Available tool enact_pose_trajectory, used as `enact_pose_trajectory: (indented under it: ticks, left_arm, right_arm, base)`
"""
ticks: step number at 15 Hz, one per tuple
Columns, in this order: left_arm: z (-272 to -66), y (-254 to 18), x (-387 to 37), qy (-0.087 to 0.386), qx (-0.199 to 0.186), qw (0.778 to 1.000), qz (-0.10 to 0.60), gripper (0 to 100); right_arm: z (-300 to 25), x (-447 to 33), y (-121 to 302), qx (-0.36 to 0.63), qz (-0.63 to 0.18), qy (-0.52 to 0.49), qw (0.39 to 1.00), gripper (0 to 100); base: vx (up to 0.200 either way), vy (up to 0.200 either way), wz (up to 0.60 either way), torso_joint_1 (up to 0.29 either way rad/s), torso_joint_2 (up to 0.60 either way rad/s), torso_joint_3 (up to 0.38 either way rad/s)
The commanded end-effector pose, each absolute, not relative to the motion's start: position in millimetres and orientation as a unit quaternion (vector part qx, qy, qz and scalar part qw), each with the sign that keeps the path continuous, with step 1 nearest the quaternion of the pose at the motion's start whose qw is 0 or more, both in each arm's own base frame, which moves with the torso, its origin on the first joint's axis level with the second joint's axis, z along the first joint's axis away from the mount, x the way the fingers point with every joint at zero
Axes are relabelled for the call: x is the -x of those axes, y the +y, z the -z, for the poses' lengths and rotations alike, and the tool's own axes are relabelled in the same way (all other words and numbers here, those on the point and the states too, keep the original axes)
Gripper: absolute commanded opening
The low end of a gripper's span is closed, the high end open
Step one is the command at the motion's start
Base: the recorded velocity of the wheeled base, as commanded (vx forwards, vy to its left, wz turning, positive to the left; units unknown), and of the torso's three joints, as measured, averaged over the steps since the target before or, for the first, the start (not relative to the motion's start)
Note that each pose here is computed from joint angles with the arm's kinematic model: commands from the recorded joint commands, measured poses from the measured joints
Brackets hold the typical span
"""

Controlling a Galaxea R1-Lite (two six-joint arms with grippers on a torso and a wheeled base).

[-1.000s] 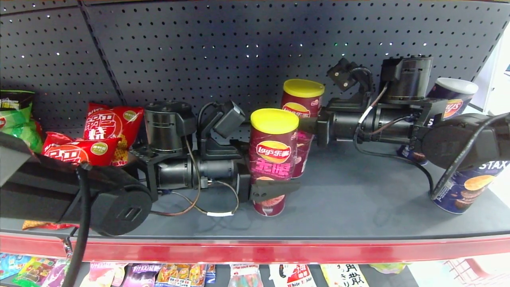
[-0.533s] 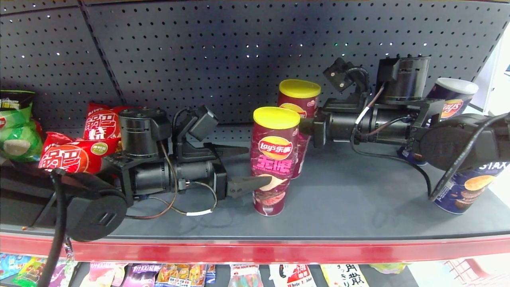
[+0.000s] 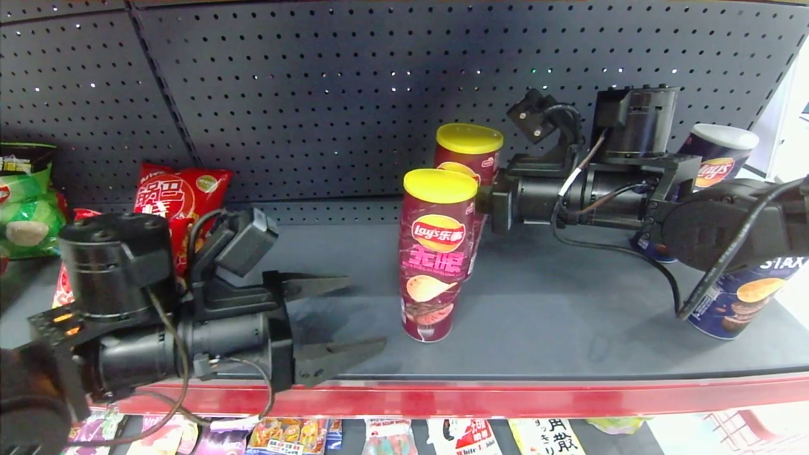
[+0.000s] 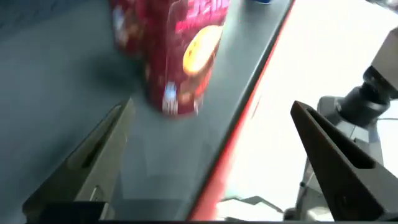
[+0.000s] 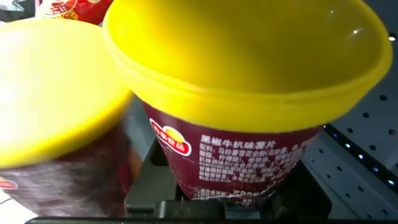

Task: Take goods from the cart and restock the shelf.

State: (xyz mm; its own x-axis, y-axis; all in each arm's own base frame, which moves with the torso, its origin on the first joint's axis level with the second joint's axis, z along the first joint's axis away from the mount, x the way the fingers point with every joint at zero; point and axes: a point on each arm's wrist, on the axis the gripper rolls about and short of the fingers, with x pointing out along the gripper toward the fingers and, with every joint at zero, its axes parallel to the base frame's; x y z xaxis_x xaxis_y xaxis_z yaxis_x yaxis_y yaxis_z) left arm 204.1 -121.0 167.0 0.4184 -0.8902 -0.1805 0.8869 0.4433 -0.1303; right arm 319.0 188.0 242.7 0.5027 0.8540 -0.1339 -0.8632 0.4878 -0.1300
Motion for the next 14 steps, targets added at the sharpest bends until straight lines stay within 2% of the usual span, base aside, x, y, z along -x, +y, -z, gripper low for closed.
enact_pose_trajectory:
  ticks: [1,2,3,4,6,7,10,11,12,14]
  left_arm:
    - [-176.1,-86.2,-150.2,0.084,0.03,0.879,0.469,100]
    - [-181.7,-64.1,-137.5,0.063,0.039,0.916,0.394,100]
    - [-182.3,-62.6,-137.0,0.061,0.04,0.919,0.389,100]
    - [-192.1,-28.6,-118.2,0.029,0.034,0.964,0.264,100]
    - [-194.7,-7.2,-82.7,-0.001,-0.008,0.993,0.12,100]
    - [-191.6,-1.7,-64.7,-0.014,-0.024,0.998,0.064,100]
    - [-166.1,0.1,-1.1,-0.047,-0.027,0.997,-0.048,100]
    - [-152.7,-1.3,15.8,-0.047,-0.023,0.996,-0.071,100]
    - [-129.9,-3.8,31.0,-0.023,-0.019,0.997,-0.074,100]
    - [-122.4,-3.4,29.9,-0.001,-0.022,0.997,-0.08,100]
  right_arm:
    - [-242.0,-319.1,188.6,0.09,-0.499,0.026,0.862,0]
    - [-242.1,-319.0,187.9,0.09,-0.498,0.026,0.862,0]
    - [-242.1,-318.7,188.4,0.09,-0.499,0.026,0.862,0]
    - [-241.5,-319.3,188.1,0.09,-0.498,0.027,0.862,0]
    - [-240.8,-320.3,188.3,0.091,-0.492,0.029,0.865,0]
    - [-239.7,-320.9,188.7,0.091,-0.493,0.03,0.865,0]
    - [-242.3,-326.9,189.3,0.091,-0.489,0.023,0.867,0]
    - [-243.7,-329.0,189.8,0.091,-0.488,0.02,0.868,0]
    - [-246.2,-330.6,188.7,0.091,-0.485,0.015,0.869,0]
    - [-248.9,-332.2,185.6,0.091,-0.481,0.012,0.872,0]
  base:
    - [0.0,0.0,0.0,0.0,0.0,0.0]
    - [0.0,0.0,0.0,0.0,0.0,0.0]
    - [0.0,0.0,0.0,0.0,0.0,0.0]
    - [0.0,0.0,0.0,0.0,0.0,0.0]
    - [0.0,0.0,0.0,0.0,0.0,0.0]
    - [0.0,0.0,0.0,0.0,0.0,0.0]
    - [0.0,0.0,0.0,0.0,0.0,0.0]
    - [0.0,0.0,0.0,0.0,0.0,0.0]
    - [0.0,0.0,0.0,0.0,0.0,0.0]
    - [0.0,0.0,0.0,0.0,0.0,0.0]
